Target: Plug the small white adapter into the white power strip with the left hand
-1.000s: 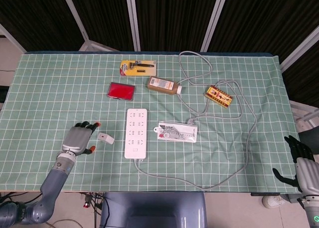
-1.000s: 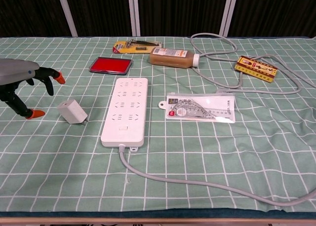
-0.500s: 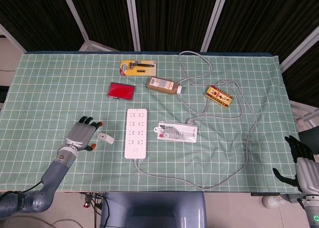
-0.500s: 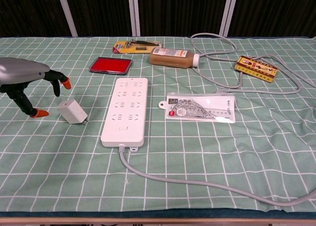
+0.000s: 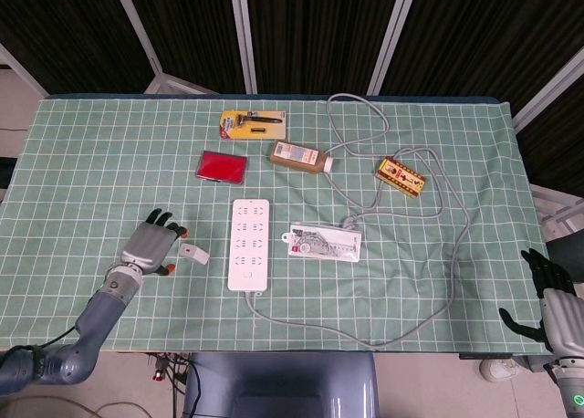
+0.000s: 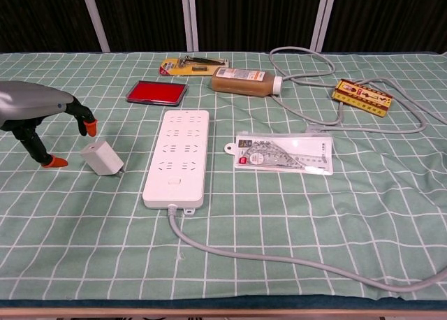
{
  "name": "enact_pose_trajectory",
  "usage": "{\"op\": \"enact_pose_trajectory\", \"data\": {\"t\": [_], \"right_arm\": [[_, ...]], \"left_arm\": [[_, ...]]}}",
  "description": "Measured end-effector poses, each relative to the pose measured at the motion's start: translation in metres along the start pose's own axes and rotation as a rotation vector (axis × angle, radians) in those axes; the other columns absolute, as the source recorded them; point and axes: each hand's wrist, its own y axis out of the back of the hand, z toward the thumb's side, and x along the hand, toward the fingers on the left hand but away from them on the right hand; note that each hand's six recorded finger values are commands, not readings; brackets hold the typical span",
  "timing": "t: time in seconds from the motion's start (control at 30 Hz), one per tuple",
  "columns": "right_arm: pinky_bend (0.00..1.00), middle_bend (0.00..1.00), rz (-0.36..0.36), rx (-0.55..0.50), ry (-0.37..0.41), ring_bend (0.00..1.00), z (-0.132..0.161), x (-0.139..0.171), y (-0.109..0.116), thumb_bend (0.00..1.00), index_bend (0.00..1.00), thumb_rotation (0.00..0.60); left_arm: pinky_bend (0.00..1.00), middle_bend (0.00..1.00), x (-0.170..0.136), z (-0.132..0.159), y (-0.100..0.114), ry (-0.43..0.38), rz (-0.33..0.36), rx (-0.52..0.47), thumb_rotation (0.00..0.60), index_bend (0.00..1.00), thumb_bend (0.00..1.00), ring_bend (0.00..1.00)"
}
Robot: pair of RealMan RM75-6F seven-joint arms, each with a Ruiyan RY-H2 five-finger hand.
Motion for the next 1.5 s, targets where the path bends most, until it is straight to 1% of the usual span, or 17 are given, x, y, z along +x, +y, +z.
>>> {"op": "enact_pose_trajectory", "data": {"t": [0.47, 0.7, 0.9, 1.17, 1.23, 1.4, 1.5], "right_arm": [[0.00, 0.00, 0.002, -0.003, -0.002, 0.00, 0.000, 0.000, 0.000, 0.34, 0.00, 0.600], [0.00, 0.00, 0.001, -0.003, -0.003, 0.00, 0.000, 0.000, 0.000, 0.34, 0.00, 0.600], [0.00, 0.00, 0.000, -0.003, -0.002, 0.00, 0.000, 0.000, 0.000, 0.34, 0.00, 0.600], [0.00, 0.00, 0.000, -0.002, -0.002, 0.00, 0.000, 0.000, 0.000, 0.34, 0.00, 0.600], [0.00, 0.00, 0.000, -0.002, -0.002, 0.00, 0.000, 0.000, 0.000, 0.34, 0.00, 0.600], [0.00, 0.00, -0.001, -0.001, -0.002, 0.00, 0.000, 0.000, 0.000, 0.34, 0.00, 0.600], [0.00, 0.00, 0.000, -0.001, -0.002, 0.00, 0.000, 0.000, 0.000, 0.34, 0.00, 0.600]], "left_arm": [[0.00, 0.31, 0.013, 0.021, -0.002, -0.048, 0.002, 0.000, 0.600, 0.33, 0.26, 0.05], [0.00, 0.34, 0.018, 0.033, -0.004, -0.081, 0.002, -0.009, 0.600, 0.35, 0.26, 0.06], [0.01, 0.36, 0.019, 0.035, -0.004, -0.084, 0.009, -0.012, 0.600, 0.37, 0.26, 0.06], [0.03, 0.39, 0.018, 0.032, -0.008, -0.075, 0.001, -0.014, 0.600, 0.39, 0.27, 0.08], [0.04, 0.41, 0.019, 0.032, -0.009, -0.072, 0.000, -0.017, 0.600, 0.42, 0.30, 0.08], [0.08, 0.50, 0.020, 0.033, -0.010, -0.071, 0.007, -0.031, 0.600, 0.49, 0.45, 0.13], [0.09, 0.53, 0.020, 0.036, -0.010, -0.074, 0.024, -0.049, 0.600, 0.53, 0.50, 0.14]]}}
